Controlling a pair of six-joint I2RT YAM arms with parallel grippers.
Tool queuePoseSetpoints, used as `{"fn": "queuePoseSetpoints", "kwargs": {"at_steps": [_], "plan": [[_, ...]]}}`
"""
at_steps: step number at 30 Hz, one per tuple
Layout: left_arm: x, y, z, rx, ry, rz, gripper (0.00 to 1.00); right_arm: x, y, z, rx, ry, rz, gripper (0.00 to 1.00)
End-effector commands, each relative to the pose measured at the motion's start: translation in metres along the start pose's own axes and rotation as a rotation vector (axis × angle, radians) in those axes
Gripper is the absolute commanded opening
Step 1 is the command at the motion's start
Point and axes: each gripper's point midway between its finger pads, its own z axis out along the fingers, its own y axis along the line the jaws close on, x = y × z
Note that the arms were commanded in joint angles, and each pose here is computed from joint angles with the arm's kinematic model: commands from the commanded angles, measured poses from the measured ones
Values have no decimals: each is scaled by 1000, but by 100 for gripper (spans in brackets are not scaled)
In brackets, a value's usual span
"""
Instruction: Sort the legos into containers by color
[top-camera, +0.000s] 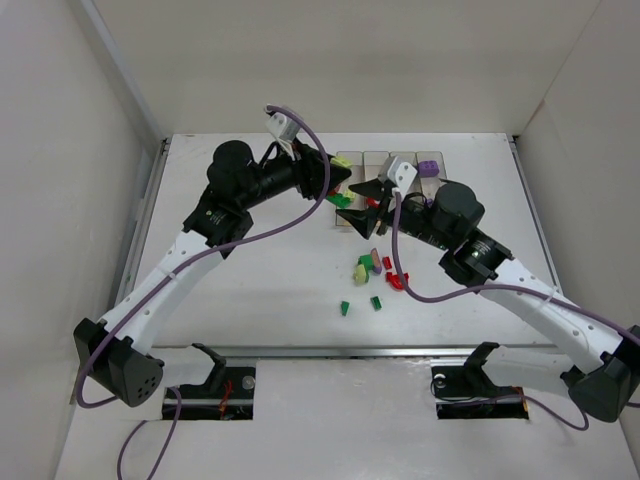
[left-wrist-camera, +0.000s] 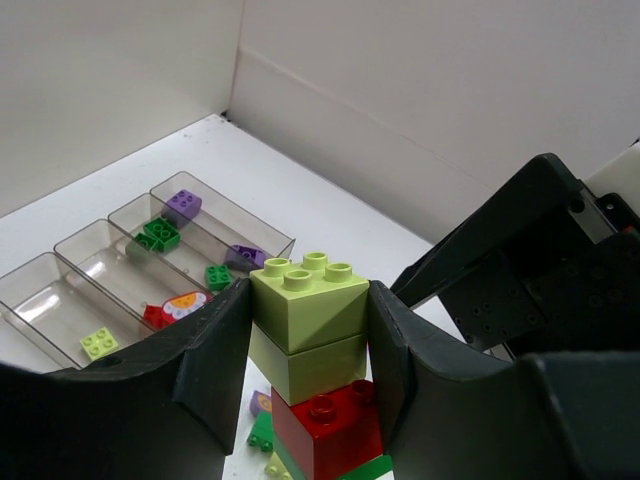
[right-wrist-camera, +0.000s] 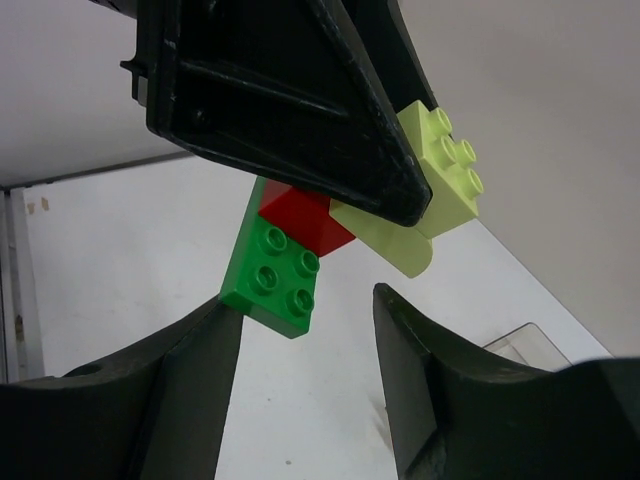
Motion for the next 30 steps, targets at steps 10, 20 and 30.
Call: {"fn": "queuePoseSetpoints", "kwargs": {"at_steps": [10,20,30], "plan": [[4,12,2,-49,34,18,0,-47,5,3,-28,-124,-43,60],[-2,9,2,-44,18,5,0,-29,12,11,-71,-83,-37,72],[-3,12,1,-53,15,-4,0,-10,6,19,-51,-27,-27,56]]}}
